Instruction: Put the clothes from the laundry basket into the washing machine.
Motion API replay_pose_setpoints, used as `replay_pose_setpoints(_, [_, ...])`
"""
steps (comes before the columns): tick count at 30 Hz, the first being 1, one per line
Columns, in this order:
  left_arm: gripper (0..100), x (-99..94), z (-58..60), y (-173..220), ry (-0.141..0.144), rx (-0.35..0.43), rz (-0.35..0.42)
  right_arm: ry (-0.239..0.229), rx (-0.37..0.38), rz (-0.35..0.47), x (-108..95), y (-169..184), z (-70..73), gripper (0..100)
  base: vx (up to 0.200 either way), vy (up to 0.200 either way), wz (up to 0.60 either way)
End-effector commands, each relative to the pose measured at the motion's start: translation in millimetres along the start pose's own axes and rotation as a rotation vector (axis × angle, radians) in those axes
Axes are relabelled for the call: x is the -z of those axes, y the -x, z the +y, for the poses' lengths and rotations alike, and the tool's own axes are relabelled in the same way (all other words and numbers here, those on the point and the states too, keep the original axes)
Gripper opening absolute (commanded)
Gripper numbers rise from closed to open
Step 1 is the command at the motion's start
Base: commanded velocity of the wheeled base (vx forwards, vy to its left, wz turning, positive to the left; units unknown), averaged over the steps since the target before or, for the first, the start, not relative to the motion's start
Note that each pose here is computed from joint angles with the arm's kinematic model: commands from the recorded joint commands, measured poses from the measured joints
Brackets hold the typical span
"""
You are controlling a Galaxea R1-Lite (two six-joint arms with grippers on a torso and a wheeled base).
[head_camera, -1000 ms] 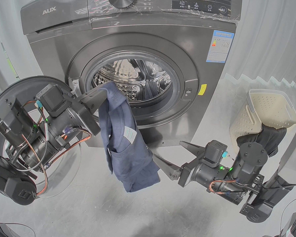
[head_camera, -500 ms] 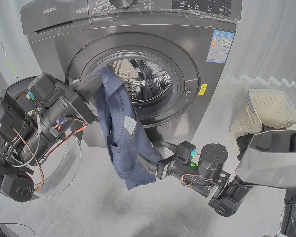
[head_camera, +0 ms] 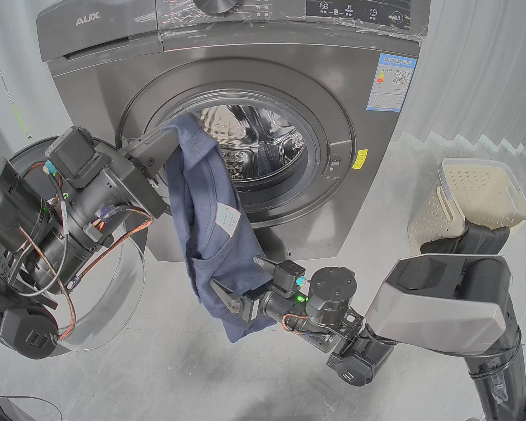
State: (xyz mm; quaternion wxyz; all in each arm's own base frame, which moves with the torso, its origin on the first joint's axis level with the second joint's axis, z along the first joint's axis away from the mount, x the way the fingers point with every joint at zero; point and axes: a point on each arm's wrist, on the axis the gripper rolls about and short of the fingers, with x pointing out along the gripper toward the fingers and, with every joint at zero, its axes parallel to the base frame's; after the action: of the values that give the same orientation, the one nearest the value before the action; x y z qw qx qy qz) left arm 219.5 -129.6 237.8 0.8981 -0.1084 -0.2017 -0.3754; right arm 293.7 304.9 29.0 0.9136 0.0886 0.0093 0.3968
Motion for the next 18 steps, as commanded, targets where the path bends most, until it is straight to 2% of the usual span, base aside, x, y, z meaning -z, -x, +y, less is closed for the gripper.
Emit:
replay_pose_setpoints(1, [0, -2.1, -1.1, 1, 0.000, 0.006, -0.005, 0.001, -0.001, -0.027, 18, -20, -5.2, 100, 0.000, 0.000, 0.00])
replay_pose_setpoints(4, [0, -4.9, -2.2, 2, -0.002, 0.020, -0.012, 0.000, 0.003, -0.049, 20, -28, -7.8, 100, 0.000, 0.000, 0.00])
replay_pose_setpoints(5, [0, -9.1, -5.2, 4, 0.008, 0.046, -0.020, -0.001, 0.008, -0.073, 21, -35, -11.1, 100, 0.000, 0.000, 0.00])
replay_pose_setpoints(9, [0, -14.5, -9.9, 5, 0.030, 0.063, -0.036, -0.002, 0.022, -0.096, 22, -41, -18.0, 100, 0.000, 0.000, 0.00])
replay_pose_setpoints(15, [0, -15.3, -10.1, 5, 0.035, 0.065, -0.038, -0.002, 0.035, -0.109, 21, -44, -24.0, 100, 0.000, 0.000, 0.00])
replay_pose_setpoints(17, [0, -16.1, -10.2, 5, 0.042, 0.066, -0.041, -0.001, 0.038, -0.128, 17, -47, -25.7, 100, 0.000, 0.000, 0.00])
replay_pose_setpoints(18, [0, -17.4, -10.4, 5, 0.055, 0.067, -0.045, -0.001, 0.038, -0.146, 13, -50, -26.0, 100, 0.000, 0.000, 0.00])
